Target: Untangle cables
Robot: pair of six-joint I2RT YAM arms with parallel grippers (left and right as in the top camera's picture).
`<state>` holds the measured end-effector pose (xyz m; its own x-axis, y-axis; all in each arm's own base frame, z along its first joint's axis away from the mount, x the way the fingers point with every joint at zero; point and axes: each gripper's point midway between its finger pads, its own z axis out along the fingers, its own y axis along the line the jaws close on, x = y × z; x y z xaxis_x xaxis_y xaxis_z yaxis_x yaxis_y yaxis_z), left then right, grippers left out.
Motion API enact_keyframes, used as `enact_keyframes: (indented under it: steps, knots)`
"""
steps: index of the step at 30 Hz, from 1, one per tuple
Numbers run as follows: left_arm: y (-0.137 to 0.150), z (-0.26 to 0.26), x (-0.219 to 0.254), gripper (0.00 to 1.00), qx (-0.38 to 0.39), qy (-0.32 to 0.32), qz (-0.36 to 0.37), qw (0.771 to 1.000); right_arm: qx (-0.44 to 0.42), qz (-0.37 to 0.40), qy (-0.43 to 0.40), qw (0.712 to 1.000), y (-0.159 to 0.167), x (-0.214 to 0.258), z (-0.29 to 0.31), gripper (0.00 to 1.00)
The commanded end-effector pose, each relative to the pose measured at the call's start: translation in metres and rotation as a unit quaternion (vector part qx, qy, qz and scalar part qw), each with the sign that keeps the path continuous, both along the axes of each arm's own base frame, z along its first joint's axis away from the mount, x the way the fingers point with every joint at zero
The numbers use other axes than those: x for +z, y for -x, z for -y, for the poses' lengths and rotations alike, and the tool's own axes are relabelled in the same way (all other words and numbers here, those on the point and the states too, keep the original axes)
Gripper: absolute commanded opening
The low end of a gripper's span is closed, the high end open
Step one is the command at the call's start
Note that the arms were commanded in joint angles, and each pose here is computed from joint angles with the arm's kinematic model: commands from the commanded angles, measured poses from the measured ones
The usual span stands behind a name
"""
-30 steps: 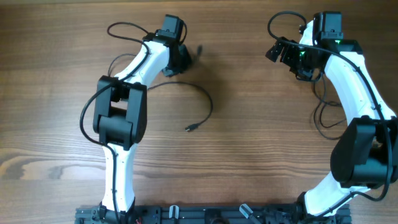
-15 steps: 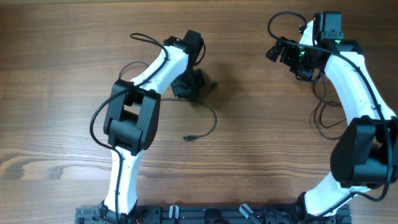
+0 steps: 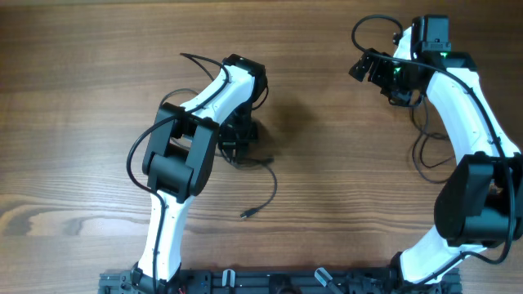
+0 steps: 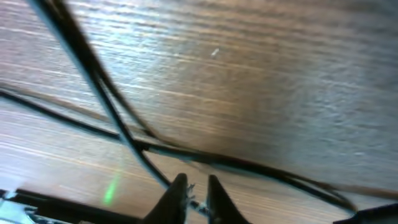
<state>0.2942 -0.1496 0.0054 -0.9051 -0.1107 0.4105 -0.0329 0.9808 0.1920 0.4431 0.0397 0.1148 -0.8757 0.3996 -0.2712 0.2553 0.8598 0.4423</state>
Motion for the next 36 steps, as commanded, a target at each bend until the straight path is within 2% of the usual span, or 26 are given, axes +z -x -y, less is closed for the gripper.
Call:
enact_keyframes:
  steps: [1,7,12,14,15,16,17,19,21,24,34,36]
  knots:
    - [-0.008,-0.008,0.001,0.10,-0.006,-0.009,0.018,1.000,0.000,-0.005,-0.009,1.000,-0.002,-0.004,-0.003,1.00]
    - [-0.038,-0.012,0.026,0.14,0.060,0.013,0.096,0.993,0.001,-0.005,-0.009,1.000,-0.002,-0.004,-0.003,1.00]
    - [-0.049,-0.034,0.034,0.25,0.111,0.009,0.110,0.988,0.000,-0.005,-0.009,1.000,-0.002,-0.004,-0.003,1.00]
    - [-0.051,-0.042,0.033,0.40,0.150,0.003,0.110,0.983,0.000,-0.005,-0.009,1.000,-0.002,-0.004,-0.003,1.00]
    - [-0.052,-0.042,0.033,0.40,0.166,0.002,0.111,0.980,0.000,-0.005,-0.009,1.000,-0.002,-0.004,-0.003,1.00]
    - [-0.052,-0.042,0.033,0.52,0.187,0.001,0.110,0.976,0.001,-0.005,-0.009,1.000,-0.002,-0.004,-0.003,1.00]
    - [-0.052,-0.042,0.033,0.58,0.214,-0.005,0.109,0.971,0.000,-0.005,-0.009,1.000,-0.002,-0.004,-0.003,1.00]
    - [-0.049,-0.040,0.031,0.63,0.288,-0.030,0.108,0.951,0.001,-0.005,-0.009,1.000,-0.002,-0.004,-0.003,1.00]
    - [-0.043,-0.038,0.028,0.65,0.343,-0.059,0.106,0.931,0.000,-0.005,-0.009,1.000,-0.002,-0.004,-0.003,1.00]
    - [-0.033,-0.031,0.020,0.67,0.386,-0.087,0.103,0.913,0.000,-0.005,-0.009,1.000,-0.002,-0.004,-0.003,1.00]
    - [-0.020,-0.025,-0.011,0.66,0.416,-0.109,0.114,0.896,0.000,-0.005,-0.009,1.000,-0.002,-0.004,-0.003,1.00]
    - [-0.020,-0.023,-0.021,0.62,0.415,-0.102,0.121,0.896,0.001,-0.005,-0.009,1.000,-0.002,-0.004,-0.003,1.00]
